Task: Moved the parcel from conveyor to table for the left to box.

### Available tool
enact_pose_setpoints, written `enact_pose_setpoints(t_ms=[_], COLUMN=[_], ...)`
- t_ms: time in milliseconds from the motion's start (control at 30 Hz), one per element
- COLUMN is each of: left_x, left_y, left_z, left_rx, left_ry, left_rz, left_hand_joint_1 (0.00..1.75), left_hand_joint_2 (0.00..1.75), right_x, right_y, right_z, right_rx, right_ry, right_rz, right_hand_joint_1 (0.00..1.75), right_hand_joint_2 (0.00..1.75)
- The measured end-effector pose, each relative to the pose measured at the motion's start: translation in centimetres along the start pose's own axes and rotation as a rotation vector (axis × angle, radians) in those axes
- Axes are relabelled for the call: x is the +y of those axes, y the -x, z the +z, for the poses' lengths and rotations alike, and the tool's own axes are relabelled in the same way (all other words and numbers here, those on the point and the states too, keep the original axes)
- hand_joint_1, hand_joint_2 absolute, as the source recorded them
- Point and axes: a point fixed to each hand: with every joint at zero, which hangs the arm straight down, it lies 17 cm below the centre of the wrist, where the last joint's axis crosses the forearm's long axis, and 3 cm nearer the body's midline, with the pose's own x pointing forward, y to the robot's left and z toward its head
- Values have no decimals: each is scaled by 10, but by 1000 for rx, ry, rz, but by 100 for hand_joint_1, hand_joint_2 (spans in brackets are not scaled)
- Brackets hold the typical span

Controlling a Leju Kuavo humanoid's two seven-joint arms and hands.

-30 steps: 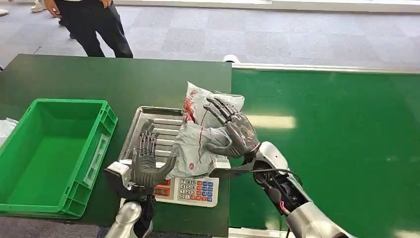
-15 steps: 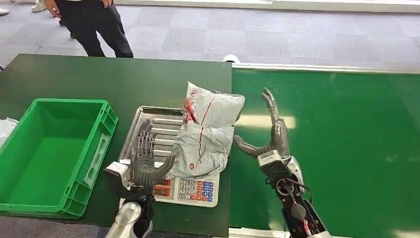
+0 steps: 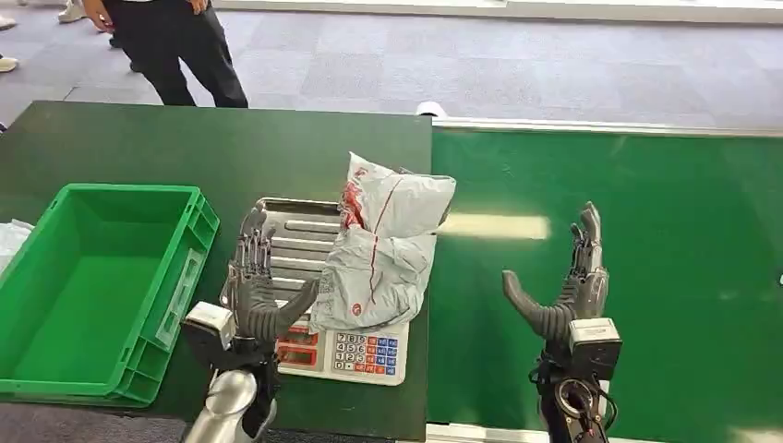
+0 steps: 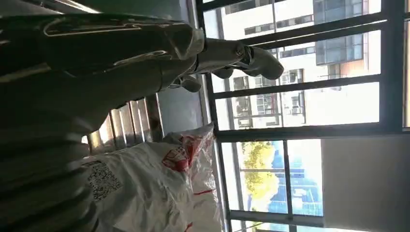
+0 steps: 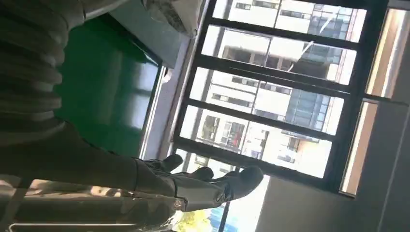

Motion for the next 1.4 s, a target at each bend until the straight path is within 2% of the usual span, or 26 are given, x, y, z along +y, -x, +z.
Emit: enact_pose_setpoints(t_ms=[200,300,433,533,633,700,800,1000,1200,1367,1400], left_x=[0,-4,-37,-56,-65,-66,-57,-40,-11,-1,0], left_y=[-9,-20,-29,-17,8,35,75,122,151,157,158], left_z=[-5,-15,-25,-26,-26,-25,-25,-19,-28,-35,-35], left_rx=[-32,-88,-219,-230,-171,-87,24,180,310,335,338], left_ry=[6,29,210,330,422,486,542,626,641,640,642], left_rz=[-16,-83,-318,-419,-513,-610,-786,-934,-1076,-1094,-1095], left_hand_joint_1=[0,0,0,0,0,0,0,0,0,0,19], left_hand_joint_2=[175,175,175,175,175,175,175,175,175,175,175], right_x=[-6,-7,-1,1,5,9,13,15,14,12,11], right_y=[2,5,10,17,22,24,29,37,43,46,47], right_z=[4,4,5,6,10,12,14,18,26,29,30], right_rx=[16,30,53,78,97,107,129,160,190,206,209], right_ry=[27,31,9,2,-13,-27,-42,-57,-62,-52,-49], right_rz=[-6,-18,-34,-48,-59,-67,-68,-53,-43,-40,-40], right_hand_joint_1=[0,0,0,0,0,0,0,0,0,0,0], right_hand_joint_2=[175,175,175,175,175,175,175,175,175,175,175])
